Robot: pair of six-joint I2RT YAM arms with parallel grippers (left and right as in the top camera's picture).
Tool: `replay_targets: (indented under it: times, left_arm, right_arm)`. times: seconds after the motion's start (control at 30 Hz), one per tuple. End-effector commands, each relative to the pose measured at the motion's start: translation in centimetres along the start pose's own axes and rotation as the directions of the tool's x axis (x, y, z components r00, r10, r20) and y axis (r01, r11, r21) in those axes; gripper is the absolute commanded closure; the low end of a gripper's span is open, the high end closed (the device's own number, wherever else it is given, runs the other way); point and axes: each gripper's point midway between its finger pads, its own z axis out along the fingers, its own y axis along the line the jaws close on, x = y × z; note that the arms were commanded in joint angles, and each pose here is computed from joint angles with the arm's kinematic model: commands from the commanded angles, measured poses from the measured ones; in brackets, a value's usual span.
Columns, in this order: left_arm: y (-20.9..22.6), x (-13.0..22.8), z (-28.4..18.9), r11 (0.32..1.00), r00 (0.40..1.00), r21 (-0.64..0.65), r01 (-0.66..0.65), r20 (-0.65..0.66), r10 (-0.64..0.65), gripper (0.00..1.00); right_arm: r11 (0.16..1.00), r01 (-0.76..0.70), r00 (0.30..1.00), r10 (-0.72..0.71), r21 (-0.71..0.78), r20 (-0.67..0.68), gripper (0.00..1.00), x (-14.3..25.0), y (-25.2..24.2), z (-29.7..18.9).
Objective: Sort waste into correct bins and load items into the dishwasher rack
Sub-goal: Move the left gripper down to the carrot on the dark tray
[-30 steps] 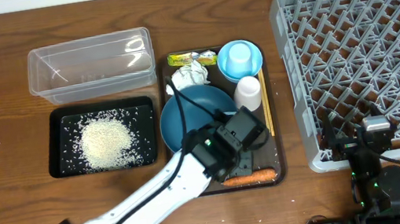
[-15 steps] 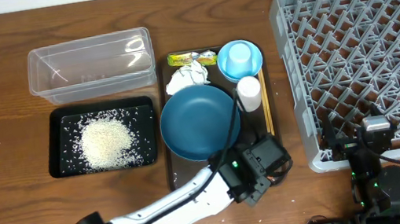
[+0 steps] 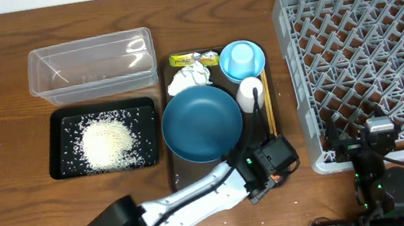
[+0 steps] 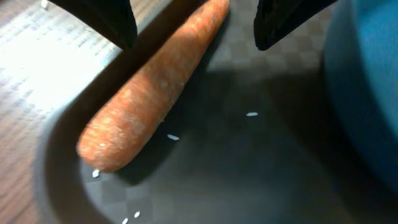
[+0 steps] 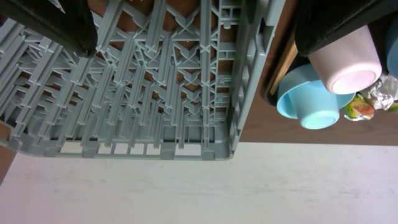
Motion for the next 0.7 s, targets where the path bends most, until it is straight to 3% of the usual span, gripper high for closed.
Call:
replay_targets:
  times: [0.0, 0.67]
  left_arm:
    - [0.0, 0.8, 1.3, 1.000, 0.999, -0.010, -0.030, -0.042, 0.029, 0.35]
    - [-1.3, 1.0, 3.9, 0.998, 0.996, 0.045, -0.052, -0.076, 0.055, 0.32]
  right_arm:
    - [1.000, -0.018, 1.000, 0.018, 0.006, 0.001, 0.01, 0.1, -0.1, 0.0]
    - [1.000, -0.018, 1.000, 0.018, 0.006, 0.001, 0.01, 0.1, -0.1, 0.0]
